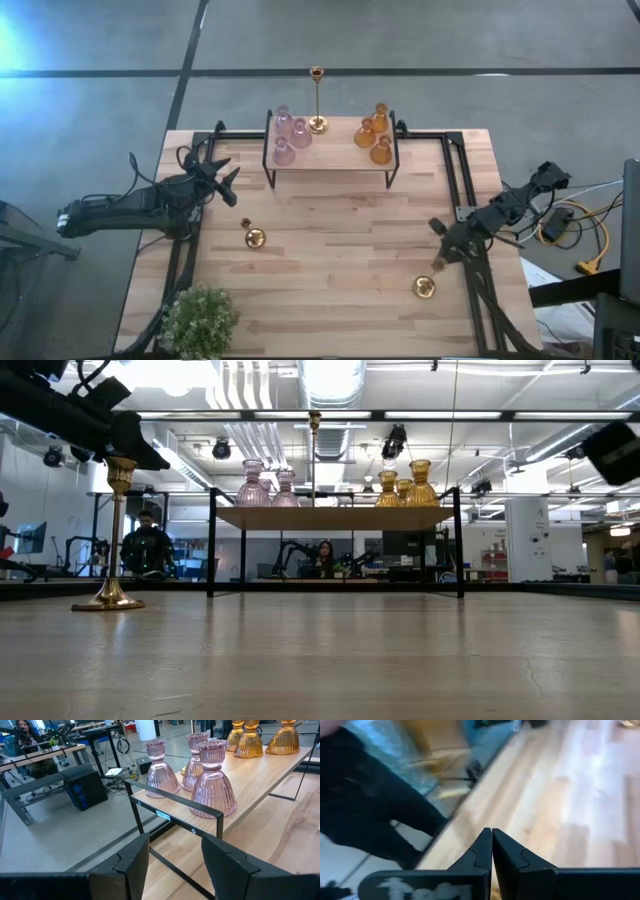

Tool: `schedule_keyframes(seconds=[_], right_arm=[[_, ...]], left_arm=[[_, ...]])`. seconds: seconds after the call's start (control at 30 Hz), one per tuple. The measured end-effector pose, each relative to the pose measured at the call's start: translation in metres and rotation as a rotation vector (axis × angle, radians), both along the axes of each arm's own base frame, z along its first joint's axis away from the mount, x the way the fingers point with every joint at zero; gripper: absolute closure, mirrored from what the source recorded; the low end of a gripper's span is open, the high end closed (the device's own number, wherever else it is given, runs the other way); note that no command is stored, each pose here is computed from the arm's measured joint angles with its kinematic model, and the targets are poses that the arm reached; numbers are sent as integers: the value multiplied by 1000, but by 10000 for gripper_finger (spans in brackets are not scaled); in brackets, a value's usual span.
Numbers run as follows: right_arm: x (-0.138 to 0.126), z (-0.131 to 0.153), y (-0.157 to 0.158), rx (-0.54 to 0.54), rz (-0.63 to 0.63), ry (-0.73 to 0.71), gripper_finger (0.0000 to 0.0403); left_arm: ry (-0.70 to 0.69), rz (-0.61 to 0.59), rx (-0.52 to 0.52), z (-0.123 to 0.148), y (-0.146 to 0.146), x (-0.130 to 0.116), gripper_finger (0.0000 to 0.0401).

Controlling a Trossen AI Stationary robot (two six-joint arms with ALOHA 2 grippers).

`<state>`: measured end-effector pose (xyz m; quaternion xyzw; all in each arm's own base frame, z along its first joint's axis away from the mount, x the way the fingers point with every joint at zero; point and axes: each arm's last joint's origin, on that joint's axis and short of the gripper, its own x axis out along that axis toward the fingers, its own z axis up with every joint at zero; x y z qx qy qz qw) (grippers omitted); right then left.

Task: Pick & Place candle stick holders
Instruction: Put the bottom golden metal candle holder on the shelf

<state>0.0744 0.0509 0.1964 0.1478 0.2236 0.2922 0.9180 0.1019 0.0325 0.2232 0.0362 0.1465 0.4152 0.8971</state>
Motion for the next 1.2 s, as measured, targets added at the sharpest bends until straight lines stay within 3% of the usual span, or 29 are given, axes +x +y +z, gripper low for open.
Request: schedule_keyframes(seconds=[0.57, 0.9, 1.2], right_arm=[[-2, -8, -2, 38, -46, 73, 394], [-5, -23, -8, 121, -201, 142, 394], [-6, -19, -7, 153, -164, 31, 394]], left_arm=[[0, 0, 0, 0, 0, 0, 215], [0, 0, 0, 0, 0, 0, 215], [-1, 0, 0, 0, 0, 0, 215]])
